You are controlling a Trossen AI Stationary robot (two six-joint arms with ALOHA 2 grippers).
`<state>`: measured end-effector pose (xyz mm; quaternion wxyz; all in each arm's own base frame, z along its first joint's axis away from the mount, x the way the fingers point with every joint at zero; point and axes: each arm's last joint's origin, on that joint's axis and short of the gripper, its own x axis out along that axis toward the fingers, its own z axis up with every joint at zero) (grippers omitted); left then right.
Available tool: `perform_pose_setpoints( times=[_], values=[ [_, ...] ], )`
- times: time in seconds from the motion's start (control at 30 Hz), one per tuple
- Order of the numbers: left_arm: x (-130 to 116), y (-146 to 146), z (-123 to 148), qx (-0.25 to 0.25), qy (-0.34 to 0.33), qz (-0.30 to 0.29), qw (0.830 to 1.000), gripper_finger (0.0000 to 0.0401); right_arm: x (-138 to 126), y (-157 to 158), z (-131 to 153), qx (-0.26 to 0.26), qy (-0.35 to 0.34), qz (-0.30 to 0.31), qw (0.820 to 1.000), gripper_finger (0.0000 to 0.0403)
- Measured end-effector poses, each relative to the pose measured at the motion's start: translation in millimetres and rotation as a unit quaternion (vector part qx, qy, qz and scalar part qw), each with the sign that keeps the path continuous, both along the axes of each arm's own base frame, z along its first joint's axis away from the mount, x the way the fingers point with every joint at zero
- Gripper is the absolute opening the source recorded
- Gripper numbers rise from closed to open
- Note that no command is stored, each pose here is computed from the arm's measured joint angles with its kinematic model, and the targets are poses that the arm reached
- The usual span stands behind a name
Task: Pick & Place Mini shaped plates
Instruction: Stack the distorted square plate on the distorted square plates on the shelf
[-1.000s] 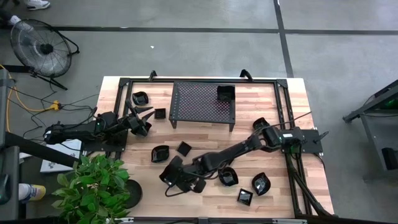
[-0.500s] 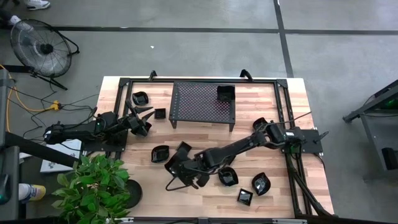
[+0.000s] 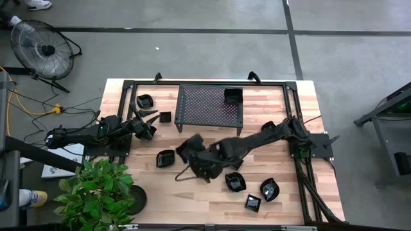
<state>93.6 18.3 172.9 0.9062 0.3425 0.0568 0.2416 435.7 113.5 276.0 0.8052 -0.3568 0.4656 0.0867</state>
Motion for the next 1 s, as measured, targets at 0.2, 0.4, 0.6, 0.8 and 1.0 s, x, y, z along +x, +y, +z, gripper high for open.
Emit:
perform_pose_setpoints(
  times=[0.2, 0.4, 0.6, 0.8, 1.0],
  values=[
    [0.0, 0.0, 0.0, 0.000, 0.000, 0.000, 1.000, 0.0092, -17.9, -37.8, 35.9, 0.015, -0.012, -0.067, 0.998, 0.0000],
    [0.0, 0.0, 0.0, 0.000, 0.000, -0.001, 1.000, 0.0092, -40.8, -76.9, 73.0, 0.022, -0.040, -0.127, 0.991, 0.0000],
    [0.0, -0.1, 0.0, 0.000, 0.000, -0.001, 1.000, 0.0092, -74.1, -111.8, 105.8, 0.024, -0.049, -0.178, 0.983, 0.0000],
    [0.0, 0.0, 0.0, 0.000, 0.000, -0.001, 1.000, 0.0092, -105.1, -134.1, 129.2, 0.025, -0.054, -0.209, 0.976, 0.0000],
    [0.0, 0.0, 0.0, 0.000, 0.000, -0.001, 1.000, 0.0092, -136.3, -148.6, 145.6, 0.039, -0.049, -0.249, 0.966, 0.0000]
  ],
)
